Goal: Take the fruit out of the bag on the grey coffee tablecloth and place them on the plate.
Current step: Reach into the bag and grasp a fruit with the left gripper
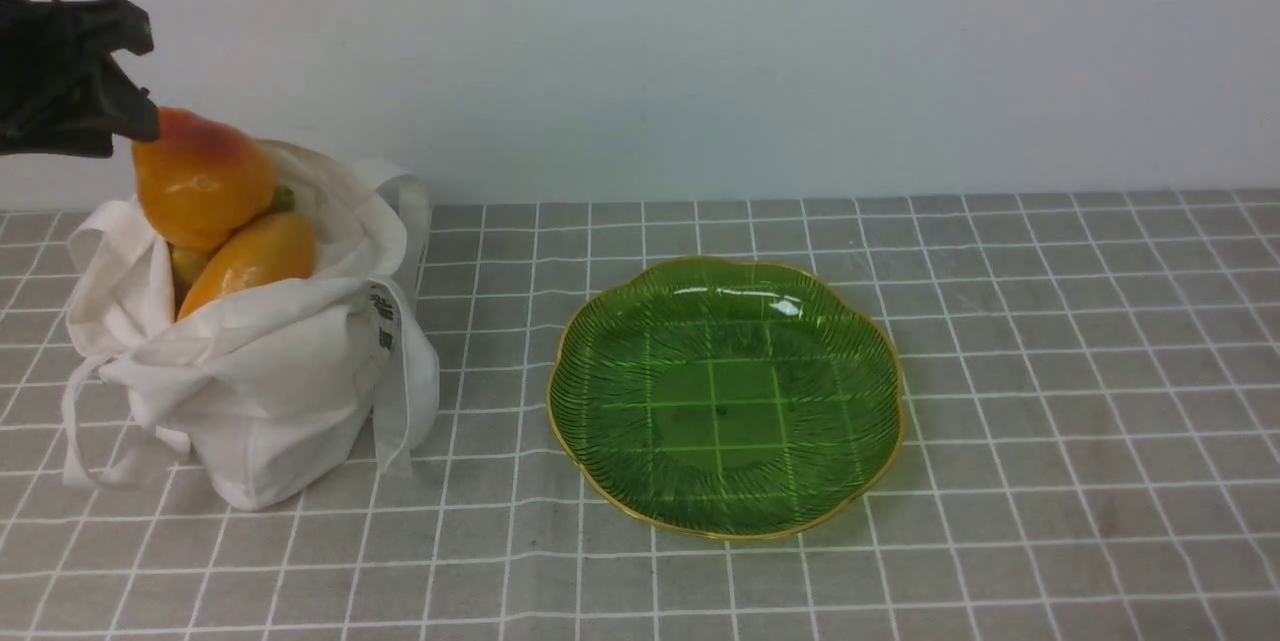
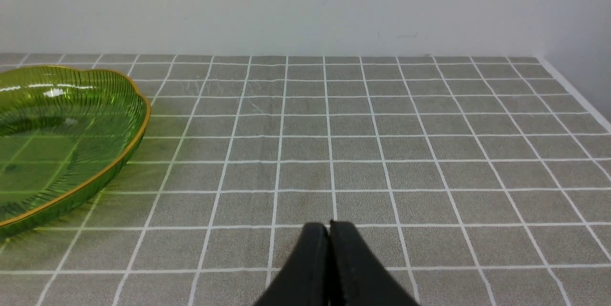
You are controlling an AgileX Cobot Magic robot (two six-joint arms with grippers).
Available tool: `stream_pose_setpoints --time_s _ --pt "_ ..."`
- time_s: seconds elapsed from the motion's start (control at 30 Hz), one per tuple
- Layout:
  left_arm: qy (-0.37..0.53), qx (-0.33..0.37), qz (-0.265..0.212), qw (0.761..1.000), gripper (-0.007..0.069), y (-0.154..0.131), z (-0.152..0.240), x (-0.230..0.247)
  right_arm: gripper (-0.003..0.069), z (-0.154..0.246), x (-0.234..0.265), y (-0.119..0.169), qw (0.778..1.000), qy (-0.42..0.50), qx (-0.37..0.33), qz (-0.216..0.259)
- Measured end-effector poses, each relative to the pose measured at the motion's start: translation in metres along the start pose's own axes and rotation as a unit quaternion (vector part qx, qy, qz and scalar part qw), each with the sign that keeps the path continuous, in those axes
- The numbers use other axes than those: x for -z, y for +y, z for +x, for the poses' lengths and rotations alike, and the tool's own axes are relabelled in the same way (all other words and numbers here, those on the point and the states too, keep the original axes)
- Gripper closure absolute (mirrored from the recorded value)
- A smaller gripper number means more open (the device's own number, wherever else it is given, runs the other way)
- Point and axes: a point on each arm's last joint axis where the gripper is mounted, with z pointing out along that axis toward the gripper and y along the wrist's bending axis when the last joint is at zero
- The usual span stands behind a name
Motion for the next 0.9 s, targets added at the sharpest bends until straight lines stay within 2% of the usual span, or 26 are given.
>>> stream_pose_setpoints --time_s 0.07,0.1,0.13,0.17,0.2,0.27,0.47,0.7,0.77,0.87,0.9 --pt "-0.01 -0.004 -0.008 1.0 0.0196 0.003 -0.003 -0.005 0.0673 0.0 0.0 0.0 1.0 0.0 0.0 0.0" --pt "-0.021 -0.008 -0.014 1.0 0.0103 0.005 -0.006 -0.009 0.0673 0.0 0.0 0.0 1.0 0.0 0.0 0.0" --pt "-0.03 -0.01 -0.017 0.999 0.0043 0.006 -0.008 -0.01 0.0673 0.0 0.0 0.0 1.0 0.0 0.0 0.0" --pt "-0.032 -0.01 -0.018 0.999 0.0043 0.006 -0.009 -0.01 0.0673 0.0 0.0 0.0 1.0 0.0 0.0 0.0" --pt "-0.054 -0.012 -0.022 0.998 -0.0024 0.008 -0.013 -0.015 0.0673 0.0 0.0 0.0 1.0 0.0 0.0 0.0" --pt "-0.066 -0.006 -0.023 0.998 -0.0052 0.012 -0.017 -0.025 0.0673 0.0 0.0 0.0 1.0 0.0 0.0 0.0" --pt "-0.039 0.035 -0.001 0.999 -0.0058 0.019 -0.014 -0.064 0.0673 0.0 0.0 0.0 1.0 0.0 0.0 0.0" --pt "-0.033 0.05 0.009 0.998 -0.0059 0.019 -0.013 -0.077 0.0673 0.0 0.0 0.0 1.0 0.0 0.0 0.0" --pt "-0.032 0.053 0.011 0.998 -0.0027 0.019 -0.012 -0.078 0.0673 0.0 0.0 0.0 1.0 0.0 0.0 0.0" --pt "-0.033 0.053 0.012 0.998 0.0119 0.019 -0.013 -0.078 0.0673 0.0 0.0 0.0 1.0 0.0 0.0 0.0" --pt "-0.033 0.052 0.012 0.998 0.0145 0.019 -0.013 -0.077 0.0673 0.0 0.0 0.0 1.0 0.0 0.0 0.0"
